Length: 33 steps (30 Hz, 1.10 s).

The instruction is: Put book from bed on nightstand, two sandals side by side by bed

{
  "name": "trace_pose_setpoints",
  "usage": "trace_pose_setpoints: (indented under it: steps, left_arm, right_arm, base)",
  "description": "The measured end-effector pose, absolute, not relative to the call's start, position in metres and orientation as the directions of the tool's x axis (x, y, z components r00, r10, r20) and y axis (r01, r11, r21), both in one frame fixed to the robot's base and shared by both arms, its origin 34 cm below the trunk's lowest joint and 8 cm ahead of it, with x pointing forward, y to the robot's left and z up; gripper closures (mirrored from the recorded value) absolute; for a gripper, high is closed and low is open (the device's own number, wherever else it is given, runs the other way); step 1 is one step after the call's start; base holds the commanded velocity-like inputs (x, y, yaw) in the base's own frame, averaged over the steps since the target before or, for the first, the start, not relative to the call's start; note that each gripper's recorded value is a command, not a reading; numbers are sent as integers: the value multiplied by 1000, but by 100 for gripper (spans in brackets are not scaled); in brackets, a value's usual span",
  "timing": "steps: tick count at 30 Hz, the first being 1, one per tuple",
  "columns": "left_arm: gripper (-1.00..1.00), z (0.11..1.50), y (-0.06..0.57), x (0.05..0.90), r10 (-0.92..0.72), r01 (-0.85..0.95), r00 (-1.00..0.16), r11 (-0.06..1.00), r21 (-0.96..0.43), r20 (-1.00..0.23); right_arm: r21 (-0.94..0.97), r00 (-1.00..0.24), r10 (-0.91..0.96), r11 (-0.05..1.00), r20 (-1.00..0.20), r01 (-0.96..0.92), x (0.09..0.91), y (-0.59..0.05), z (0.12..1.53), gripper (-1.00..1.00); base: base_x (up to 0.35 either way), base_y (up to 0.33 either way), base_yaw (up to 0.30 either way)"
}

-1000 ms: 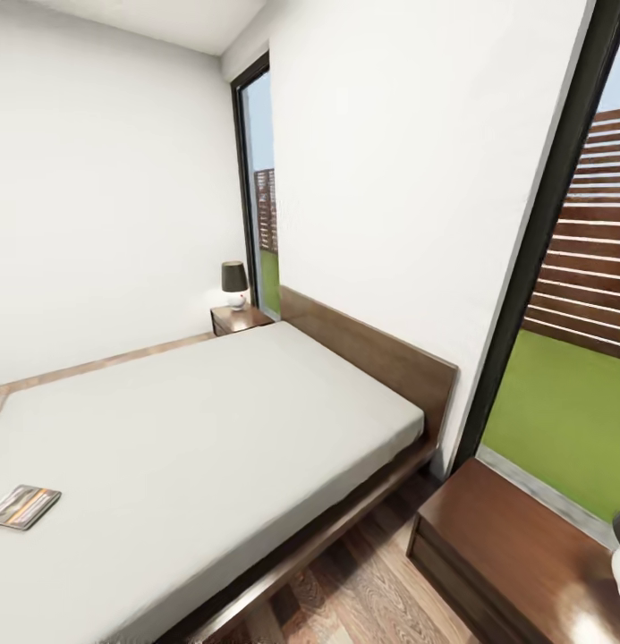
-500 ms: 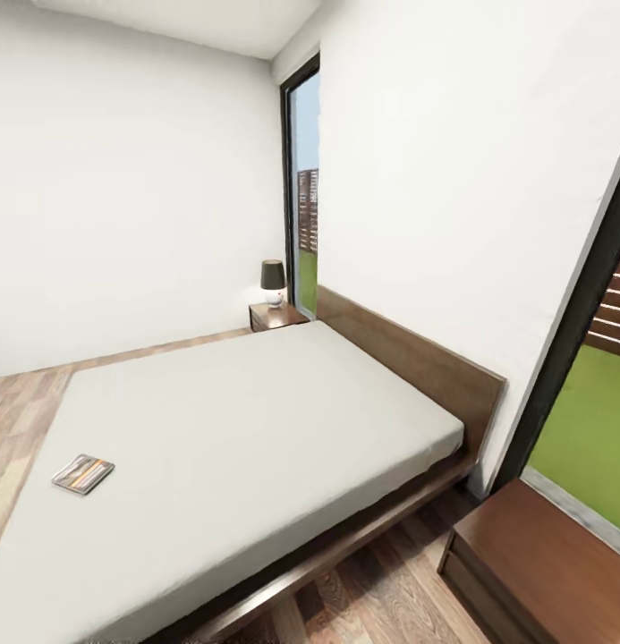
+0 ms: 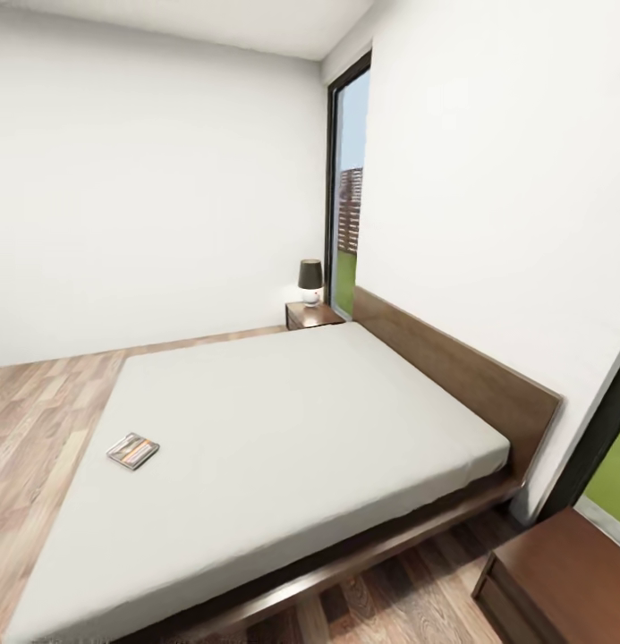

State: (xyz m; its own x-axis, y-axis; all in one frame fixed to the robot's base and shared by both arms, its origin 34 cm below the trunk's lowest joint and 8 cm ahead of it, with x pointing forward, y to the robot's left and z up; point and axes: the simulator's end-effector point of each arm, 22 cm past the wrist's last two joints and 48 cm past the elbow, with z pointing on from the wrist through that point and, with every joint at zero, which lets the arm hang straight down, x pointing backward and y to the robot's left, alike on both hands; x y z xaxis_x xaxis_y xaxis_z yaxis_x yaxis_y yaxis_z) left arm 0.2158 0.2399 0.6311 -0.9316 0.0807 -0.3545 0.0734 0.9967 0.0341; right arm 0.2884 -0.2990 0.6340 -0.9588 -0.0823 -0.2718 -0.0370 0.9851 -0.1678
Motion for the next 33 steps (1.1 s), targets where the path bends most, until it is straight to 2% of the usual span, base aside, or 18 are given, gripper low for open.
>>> trace_pose_setpoints:
  steps: [33]
  left_arm:
    - [100, 631, 240, 216, 80, 72, -932, 997, 34, -354]
  right_arm:
    - [-168, -959, -83, 985, -270, -37, 288, -299, 634, 100]
  base:
    - [0, 0, 290]
